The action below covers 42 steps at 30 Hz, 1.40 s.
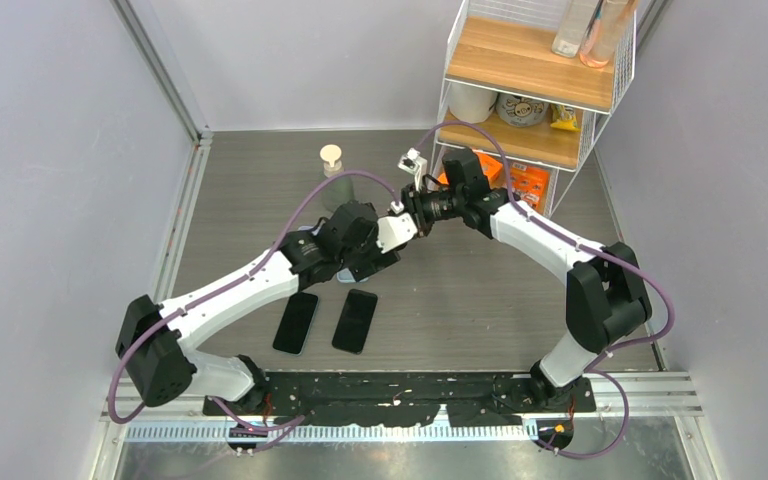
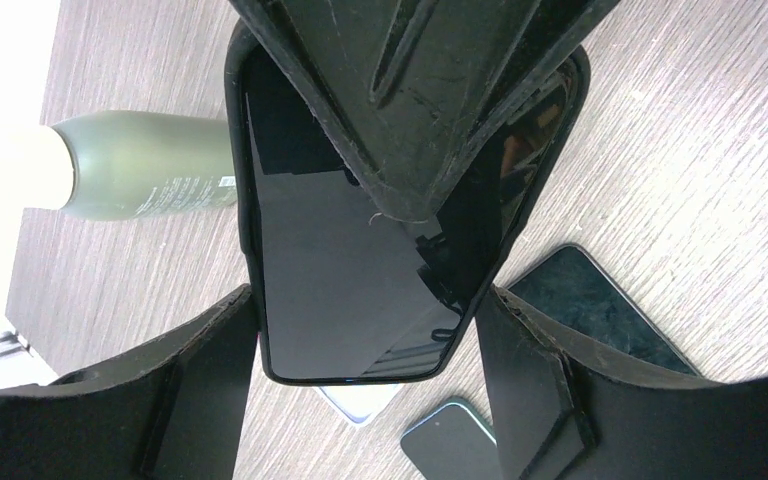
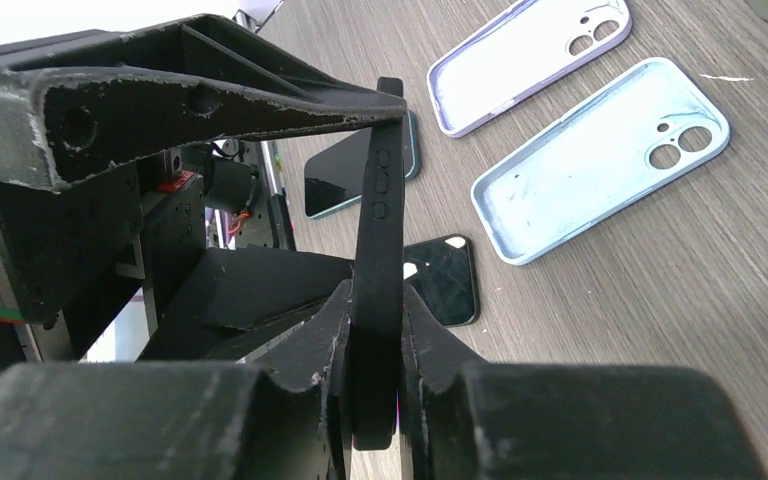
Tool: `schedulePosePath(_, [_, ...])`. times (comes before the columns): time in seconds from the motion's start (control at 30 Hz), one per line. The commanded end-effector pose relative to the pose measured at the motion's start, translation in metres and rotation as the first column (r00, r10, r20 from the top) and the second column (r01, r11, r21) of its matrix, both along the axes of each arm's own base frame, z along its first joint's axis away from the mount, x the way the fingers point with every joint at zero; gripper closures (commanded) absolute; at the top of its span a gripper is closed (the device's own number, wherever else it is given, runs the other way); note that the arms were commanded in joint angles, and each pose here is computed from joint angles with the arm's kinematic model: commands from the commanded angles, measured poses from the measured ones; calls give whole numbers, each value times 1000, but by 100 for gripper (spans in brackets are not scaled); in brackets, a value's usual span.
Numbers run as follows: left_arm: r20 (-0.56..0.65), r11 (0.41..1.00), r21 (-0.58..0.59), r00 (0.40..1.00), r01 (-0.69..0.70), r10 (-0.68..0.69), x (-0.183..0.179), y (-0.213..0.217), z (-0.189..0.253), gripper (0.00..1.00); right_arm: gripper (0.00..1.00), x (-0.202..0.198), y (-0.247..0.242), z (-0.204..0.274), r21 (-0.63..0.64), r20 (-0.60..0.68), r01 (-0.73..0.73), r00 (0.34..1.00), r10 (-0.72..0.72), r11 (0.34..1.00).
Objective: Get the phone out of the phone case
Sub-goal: Adjust the phone.
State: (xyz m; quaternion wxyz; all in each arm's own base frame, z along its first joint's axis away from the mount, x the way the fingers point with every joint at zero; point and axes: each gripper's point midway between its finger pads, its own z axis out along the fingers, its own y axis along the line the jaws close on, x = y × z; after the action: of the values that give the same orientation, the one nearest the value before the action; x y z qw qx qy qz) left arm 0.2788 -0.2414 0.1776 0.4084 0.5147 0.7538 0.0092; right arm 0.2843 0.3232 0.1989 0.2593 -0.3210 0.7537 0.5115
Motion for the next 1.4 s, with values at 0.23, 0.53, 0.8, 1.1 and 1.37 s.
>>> schedulePosePath(0.23, [104, 987, -140, 993, 76, -61, -4, -11, 46, 6, 95, 18, -24, 29, -20, 220, 38, 975, -32, 999])
schedulePosePath(0.53, [132, 959, -241, 984, 148, -119, -29, 9, 82, 0, 95, -1, -50, 47, -113, 405, -26, 911, 70, 993])
schedulePosePath(0.8, [-44, 839, -423, 917, 343, -397, -74, -1, 108, 0, 95, -58, -58, 78, -168, 559, -205, 786, 264, 964])
schedulePosePath(1.1, [-105, 701, -526, 781, 482, -616, -106, -27, 118, 1, 95, -96, -49, 103, -198, 662, -286, 666, 343, 938])
schedulePosePath(1.37, [-196, 655, -603, 712, 454, -674, -115, -41, 108, 8, 95, -110, -51, 128, -145, 727, -293, 616, 303, 945])
